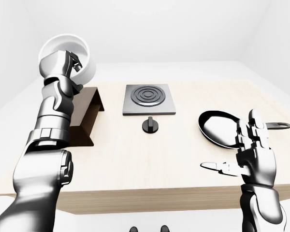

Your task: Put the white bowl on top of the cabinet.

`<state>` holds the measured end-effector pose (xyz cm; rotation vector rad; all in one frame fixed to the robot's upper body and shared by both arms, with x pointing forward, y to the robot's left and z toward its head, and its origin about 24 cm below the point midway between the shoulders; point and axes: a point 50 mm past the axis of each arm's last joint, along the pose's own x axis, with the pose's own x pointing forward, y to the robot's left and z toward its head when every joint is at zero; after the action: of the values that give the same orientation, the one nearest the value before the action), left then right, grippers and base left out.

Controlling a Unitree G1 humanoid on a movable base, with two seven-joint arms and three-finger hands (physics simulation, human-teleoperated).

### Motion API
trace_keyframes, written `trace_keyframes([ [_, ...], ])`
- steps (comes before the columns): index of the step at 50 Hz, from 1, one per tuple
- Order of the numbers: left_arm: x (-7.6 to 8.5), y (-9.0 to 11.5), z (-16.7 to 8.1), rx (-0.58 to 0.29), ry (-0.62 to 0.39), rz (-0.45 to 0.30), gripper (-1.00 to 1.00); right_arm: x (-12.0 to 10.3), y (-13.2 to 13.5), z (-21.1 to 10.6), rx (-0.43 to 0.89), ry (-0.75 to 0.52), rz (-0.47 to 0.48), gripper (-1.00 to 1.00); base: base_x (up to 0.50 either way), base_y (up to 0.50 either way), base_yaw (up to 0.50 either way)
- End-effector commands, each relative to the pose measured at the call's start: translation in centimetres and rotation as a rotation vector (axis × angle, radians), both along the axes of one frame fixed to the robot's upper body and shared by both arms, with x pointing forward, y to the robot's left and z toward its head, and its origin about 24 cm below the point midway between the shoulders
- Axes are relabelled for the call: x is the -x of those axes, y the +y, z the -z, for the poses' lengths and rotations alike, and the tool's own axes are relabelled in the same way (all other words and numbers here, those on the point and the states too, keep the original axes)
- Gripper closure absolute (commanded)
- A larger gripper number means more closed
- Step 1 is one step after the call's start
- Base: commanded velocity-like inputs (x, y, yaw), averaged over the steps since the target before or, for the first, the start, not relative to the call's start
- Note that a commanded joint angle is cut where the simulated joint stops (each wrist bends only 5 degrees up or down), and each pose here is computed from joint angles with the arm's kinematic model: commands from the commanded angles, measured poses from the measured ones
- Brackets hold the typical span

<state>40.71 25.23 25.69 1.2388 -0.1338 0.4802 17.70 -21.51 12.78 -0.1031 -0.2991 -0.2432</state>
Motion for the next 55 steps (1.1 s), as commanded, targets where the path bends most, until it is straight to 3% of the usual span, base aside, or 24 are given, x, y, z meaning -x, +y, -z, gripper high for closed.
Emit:
trace_keyframes([
  [1,0.4,1.7,0.5,-0.026,-0.042,-0.088,1.0,0.1,0.0,-0.1,0.001,-0.002,0.001,-1.0,0.0,0.0,0.0],
  [22,0.8,3.5,4.4,-0.035,0.036,-0.174,1.0,-0.3,0.0,0.2,-0.001,0.007,0.0,-1.0,0.0,0.0,0.0],
  [55,1.1,4.1,5.7,-0.022,0.069,-0.205,1.0,-0.1,0.1,0.3,-0.001,0.012,0.0,-1.0,0.0,0.0,0.0],
])
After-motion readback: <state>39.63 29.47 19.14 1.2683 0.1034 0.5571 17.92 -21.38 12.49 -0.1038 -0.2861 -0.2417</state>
